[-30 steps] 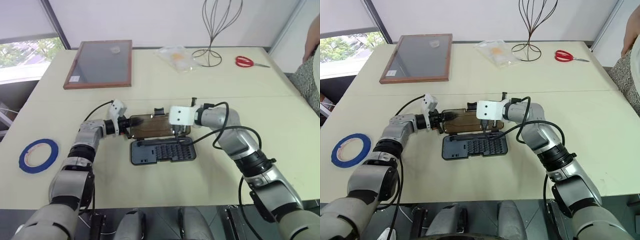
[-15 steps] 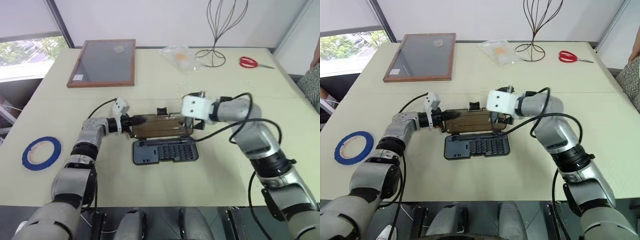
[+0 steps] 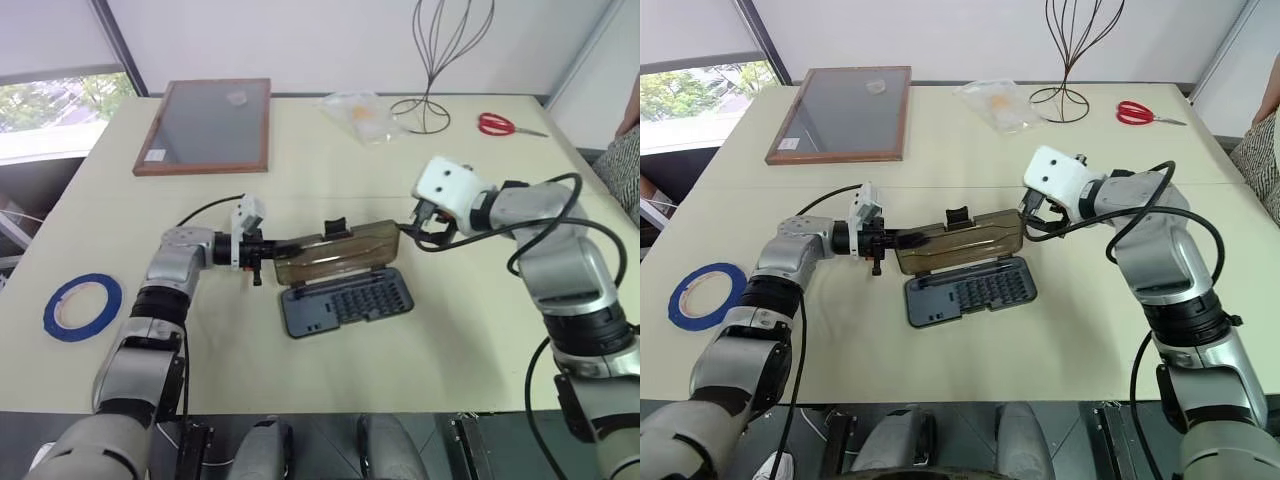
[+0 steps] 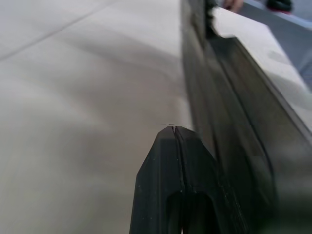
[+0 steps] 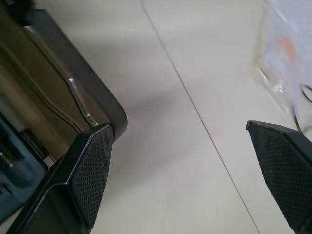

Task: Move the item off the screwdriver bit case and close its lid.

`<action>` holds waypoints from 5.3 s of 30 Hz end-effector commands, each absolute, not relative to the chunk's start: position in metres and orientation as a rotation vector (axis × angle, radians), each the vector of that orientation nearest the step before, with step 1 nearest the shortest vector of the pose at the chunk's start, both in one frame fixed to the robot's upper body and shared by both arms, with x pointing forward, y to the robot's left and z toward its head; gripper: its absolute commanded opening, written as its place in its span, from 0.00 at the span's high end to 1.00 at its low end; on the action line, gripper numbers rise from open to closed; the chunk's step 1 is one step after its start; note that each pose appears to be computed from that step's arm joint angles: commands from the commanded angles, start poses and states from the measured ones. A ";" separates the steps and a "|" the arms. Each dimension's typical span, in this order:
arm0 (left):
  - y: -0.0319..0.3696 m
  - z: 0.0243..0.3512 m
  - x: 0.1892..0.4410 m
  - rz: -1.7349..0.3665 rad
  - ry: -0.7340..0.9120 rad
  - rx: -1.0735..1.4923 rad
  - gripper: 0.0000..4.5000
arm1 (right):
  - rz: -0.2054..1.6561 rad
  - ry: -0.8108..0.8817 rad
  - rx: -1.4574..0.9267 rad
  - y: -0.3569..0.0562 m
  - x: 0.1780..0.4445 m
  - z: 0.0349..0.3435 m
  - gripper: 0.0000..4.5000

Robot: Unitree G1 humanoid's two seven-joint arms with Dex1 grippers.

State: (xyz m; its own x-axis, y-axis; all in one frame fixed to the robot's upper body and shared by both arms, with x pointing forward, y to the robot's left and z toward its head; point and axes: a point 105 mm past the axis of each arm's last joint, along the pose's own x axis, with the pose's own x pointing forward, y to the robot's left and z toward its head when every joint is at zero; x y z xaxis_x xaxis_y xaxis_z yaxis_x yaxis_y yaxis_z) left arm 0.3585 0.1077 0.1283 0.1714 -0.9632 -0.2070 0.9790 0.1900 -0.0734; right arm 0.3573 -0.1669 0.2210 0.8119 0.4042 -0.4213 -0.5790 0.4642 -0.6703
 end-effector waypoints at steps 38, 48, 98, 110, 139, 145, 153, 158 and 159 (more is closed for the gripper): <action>0.066 0.140 0.334 -1.576 0.156 0.160 1.00 | 0.761 0.124 -0.673 -0.161 0.309 0.270 0.01; 0.041 0.129 0.316 -1.718 0.209 0.199 1.00 | 0.733 0.193 -0.664 -0.175 0.298 0.252 0.01; 0.000 0.138 0.369 -1.510 0.115 0.201 1.00 | 1.066 0.491 -0.507 -0.136 0.237 0.126 0.99; -0.009 0.124 0.362 -1.545 0.139 0.239 1.00 | 1.003 0.474 -0.521 -0.136 0.254 0.118 0.99; -0.006 0.108 0.370 -1.464 0.138 0.296 1.00 | 0.961 0.483 -0.519 -0.139 0.264 0.109 0.99; -0.012 0.101 0.362 -1.507 0.152 0.303 1.00 | 0.951 0.488 -0.514 -0.139 0.266 0.105 0.99; -0.016 0.091 0.353 -1.548 0.175 0.324 1.00 | 0.879 0.457 -0.525 -0.145 0.279 0.105 0.99; -0.018 0.089 0.350 -1.563 0.178 0.317 1.00 | 0.847 0.433 -0.532 -0.145 0.289 0.108 0.99; -0.018 0.089 0.350 -1.565 0.179 0.312 1.00 | 0.847 0.430 -0.532 -0.145 0.290 0.108 0.99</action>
